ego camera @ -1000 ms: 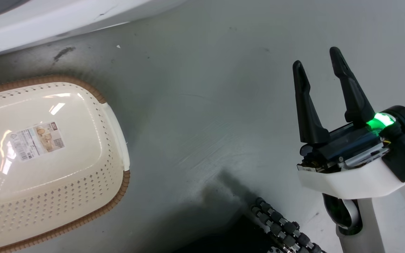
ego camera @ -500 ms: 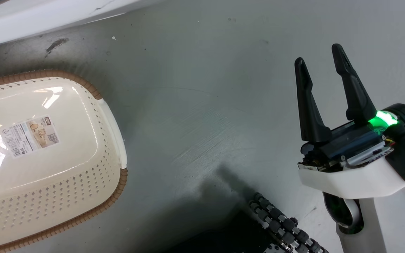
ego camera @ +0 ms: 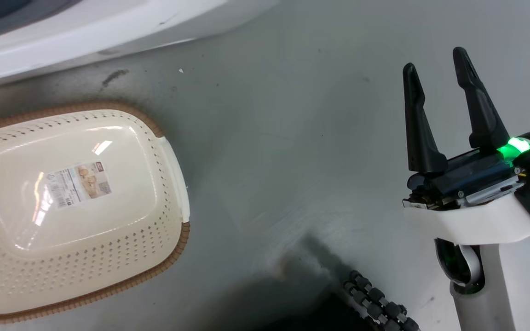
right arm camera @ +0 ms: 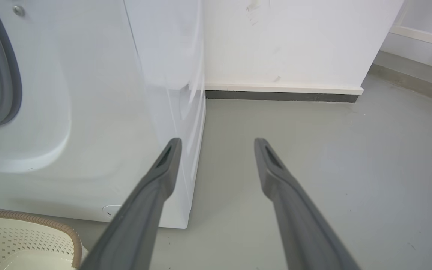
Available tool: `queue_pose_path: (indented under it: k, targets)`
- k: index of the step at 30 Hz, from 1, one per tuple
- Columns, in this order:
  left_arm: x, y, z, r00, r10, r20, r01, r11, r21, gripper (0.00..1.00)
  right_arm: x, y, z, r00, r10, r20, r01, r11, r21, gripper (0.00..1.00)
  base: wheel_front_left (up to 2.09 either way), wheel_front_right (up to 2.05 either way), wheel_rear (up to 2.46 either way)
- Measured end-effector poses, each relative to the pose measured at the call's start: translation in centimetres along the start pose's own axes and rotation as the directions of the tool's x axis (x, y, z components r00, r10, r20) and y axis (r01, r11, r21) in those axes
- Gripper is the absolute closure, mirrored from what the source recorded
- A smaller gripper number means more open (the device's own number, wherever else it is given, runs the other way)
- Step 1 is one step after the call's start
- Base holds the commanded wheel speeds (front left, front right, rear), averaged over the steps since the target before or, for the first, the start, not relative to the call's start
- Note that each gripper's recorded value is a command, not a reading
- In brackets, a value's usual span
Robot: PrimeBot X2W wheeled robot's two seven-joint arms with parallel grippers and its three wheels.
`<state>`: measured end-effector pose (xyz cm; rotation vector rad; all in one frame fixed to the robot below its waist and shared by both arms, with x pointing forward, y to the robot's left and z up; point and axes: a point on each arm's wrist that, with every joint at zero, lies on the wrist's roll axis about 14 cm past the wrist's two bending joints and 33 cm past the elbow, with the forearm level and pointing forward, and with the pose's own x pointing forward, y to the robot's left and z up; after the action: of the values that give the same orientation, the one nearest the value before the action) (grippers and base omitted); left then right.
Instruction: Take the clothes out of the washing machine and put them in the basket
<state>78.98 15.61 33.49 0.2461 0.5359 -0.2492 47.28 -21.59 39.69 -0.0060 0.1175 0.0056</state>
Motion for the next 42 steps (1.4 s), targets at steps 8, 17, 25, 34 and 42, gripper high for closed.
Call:
queue_pose_path:
  k: [8,17,25,34,42]
  targets:
    - [-4.1,-1.7,3.0,0.979,-0.022,0.204,0.027,0.999,-0.022,1.0,-0.4,-0.1,2.5,0.998,-0.003,0.057,0.005,1.0,-0.027,0.0,0.0,0.0,0.0]
    - [-9.8,-2.5,3.8,0.945,-0.033,0.325,0.034,0.999,0.003,1.0,-1.8,0.3,4.9,0.994,-0.001,0.105,0.005,0.999,-0.035,0.0,0.0,0.0,0.0]
    - [-16.3,-3.1,3.9,0.916,-0.036,0.398,0.03,0.999,0.023,1.0,-3.4,1.8,7.0,0.989,0.034,0.147,-0.03,0.999,-0.03,0.0,0.0,0.0,0.0]
    - [-24.4,-4.1,6.1,0.844,-0.033,0.535,0.024,0.999,0.024,1.0,-4.4,3.8,9.2,0.976,0.086,0.202,-0.081,0.996,-0.036,0.0,0.0,0.0,0.0]
    - [-30.3,-6.1,4.3,0.828,-0.058,0.558,0.053,0.998,0.025,1.0,-5.6,4.9,10.9,0.964,0.112,0.241,-0.108,0.994,-0.028,0.0,0.0,0.0,0.0]
